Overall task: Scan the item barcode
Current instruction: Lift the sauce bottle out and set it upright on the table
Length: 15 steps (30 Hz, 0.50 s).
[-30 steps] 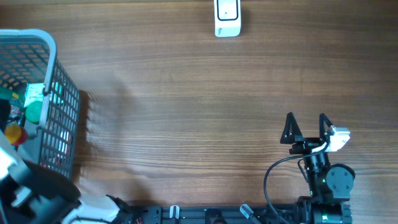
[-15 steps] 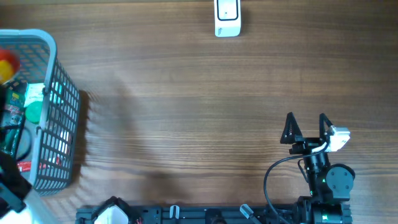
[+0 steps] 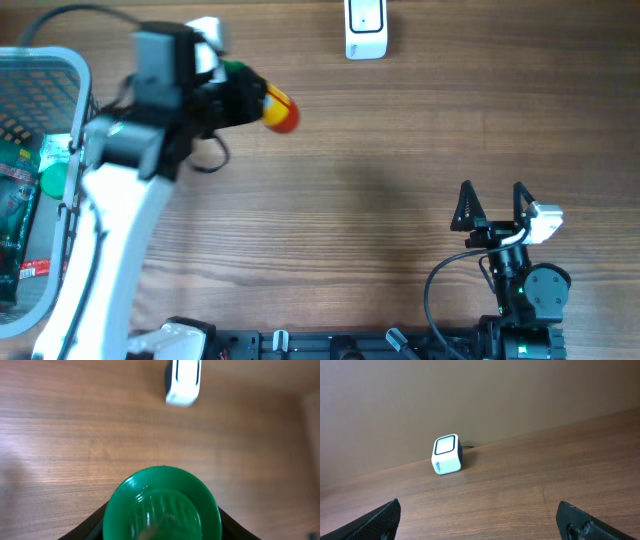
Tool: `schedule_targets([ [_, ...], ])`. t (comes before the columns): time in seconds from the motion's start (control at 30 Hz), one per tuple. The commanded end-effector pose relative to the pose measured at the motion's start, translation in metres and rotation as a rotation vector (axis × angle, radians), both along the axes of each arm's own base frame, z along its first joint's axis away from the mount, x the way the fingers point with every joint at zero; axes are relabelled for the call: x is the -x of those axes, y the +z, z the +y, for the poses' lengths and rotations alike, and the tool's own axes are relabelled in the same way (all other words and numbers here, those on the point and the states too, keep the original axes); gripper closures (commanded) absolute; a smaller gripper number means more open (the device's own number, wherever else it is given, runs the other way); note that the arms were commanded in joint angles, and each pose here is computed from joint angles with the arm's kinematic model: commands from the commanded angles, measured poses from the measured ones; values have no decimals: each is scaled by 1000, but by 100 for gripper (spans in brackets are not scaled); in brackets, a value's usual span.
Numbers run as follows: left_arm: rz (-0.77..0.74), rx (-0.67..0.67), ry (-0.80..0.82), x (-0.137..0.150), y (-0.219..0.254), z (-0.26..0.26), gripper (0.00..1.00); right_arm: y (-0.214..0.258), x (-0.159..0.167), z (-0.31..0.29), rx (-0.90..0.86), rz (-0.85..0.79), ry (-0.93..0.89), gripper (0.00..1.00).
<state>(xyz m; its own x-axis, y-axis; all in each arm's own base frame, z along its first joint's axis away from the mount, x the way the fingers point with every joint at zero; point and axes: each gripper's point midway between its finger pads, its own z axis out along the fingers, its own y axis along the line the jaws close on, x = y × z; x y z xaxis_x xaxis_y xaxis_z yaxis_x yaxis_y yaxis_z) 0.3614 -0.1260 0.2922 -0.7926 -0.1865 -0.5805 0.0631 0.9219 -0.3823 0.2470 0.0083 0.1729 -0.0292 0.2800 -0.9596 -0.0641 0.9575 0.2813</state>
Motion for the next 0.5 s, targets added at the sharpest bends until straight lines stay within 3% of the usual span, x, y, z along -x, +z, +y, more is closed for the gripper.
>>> schedule_targets([
  [0.0, 52, -175, -107, -13, -45, -30, 51, 1, 0, -2, -6, -6, -10, 0],
  [0.2, 149, -384, -128, -24, -113, -54, 51, 1, 0, -2, -6, -6, -10, 0],
  [0.3, 154, -422, -120, -25, -122, -57, 52, 1, 0, -2, -7, -6, -10, 0],
  [0.47, 140, -356, -30, -33, -124, -62, 52, 1, 0, -2, -6, -6, -10, 0],
])
